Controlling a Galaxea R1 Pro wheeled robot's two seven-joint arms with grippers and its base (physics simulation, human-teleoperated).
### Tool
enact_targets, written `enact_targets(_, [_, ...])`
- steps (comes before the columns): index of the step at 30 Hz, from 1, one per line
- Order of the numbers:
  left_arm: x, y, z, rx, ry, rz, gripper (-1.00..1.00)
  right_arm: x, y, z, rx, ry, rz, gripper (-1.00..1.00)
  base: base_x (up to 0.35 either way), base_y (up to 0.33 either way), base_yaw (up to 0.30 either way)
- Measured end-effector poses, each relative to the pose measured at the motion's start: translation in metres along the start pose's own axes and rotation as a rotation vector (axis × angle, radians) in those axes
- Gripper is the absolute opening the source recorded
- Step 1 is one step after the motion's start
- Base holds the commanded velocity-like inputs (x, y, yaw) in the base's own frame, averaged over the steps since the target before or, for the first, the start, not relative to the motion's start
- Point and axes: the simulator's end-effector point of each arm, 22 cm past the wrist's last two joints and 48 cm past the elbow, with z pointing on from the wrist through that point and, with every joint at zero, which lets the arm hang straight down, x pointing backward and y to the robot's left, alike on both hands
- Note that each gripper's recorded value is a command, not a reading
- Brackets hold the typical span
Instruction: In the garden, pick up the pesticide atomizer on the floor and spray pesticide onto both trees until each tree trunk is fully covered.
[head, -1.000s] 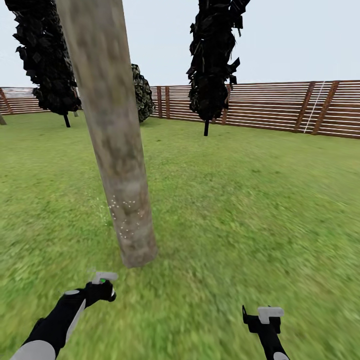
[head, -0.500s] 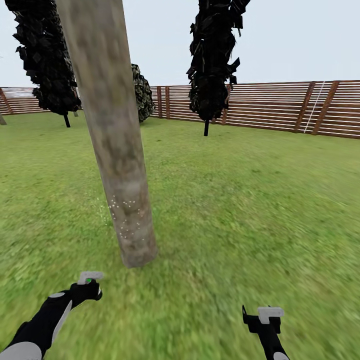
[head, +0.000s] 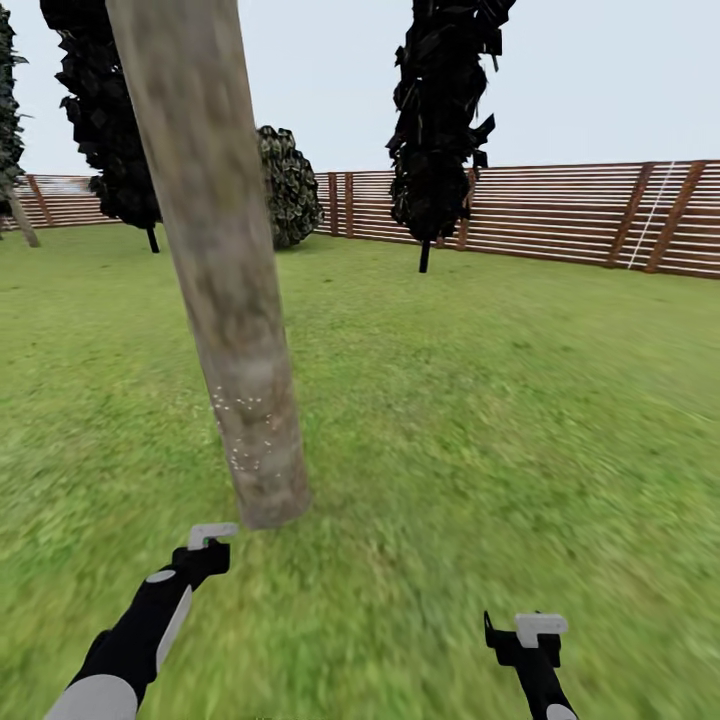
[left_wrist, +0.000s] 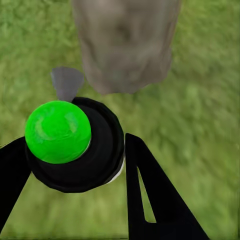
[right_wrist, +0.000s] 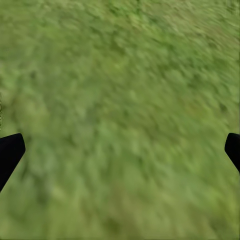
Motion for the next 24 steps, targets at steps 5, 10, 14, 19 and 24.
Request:
enact_targets(5, [-0.0006, 0.0006, -0.0001, -0.002, -0.002, -0.003, -1.00, -0.0003, -0.0004, 0.0001, 0.001, -0.001, 0.000, 1.00, -0.012, -0.272, 0.231])
enact_targets(10, [-0.0002, -0.0009, -0.0001, 0.000, -0.003, -0.003, -1.00, -0.0005, -0.0006, 0.0002, 0.002, -0.001, 0.000, 1.00, -0.093, -0.273, 0.028])
enact_targets(14, [-0.0004, -0.0078, 0.0001, 0.008, -0.003, -0.006, -1.00, -0.0005, -0.0006, 0.0002, 0.002, -0.001, 0.000, 1.00, -0.012, -0.274, 0.001])
enact_targets(19, [0.0004, -0.0063, 0.0000, 0.006, -0.001, -0.007, -1.00, -0.0008, -0.0018, 0.0004, 0.004, -0.002, -0.001, 1.00, -0.001, -0.275, 0.000])
enact_targets(24, [0.0000, -0.0043, 0.0000, 0.002, -0.002, -0.013, -1.00, -0.0005, -0.0011, 0.0002, 0.003, -0.001, -0.001, 1.00, 0.000, -0.276, 0.119])
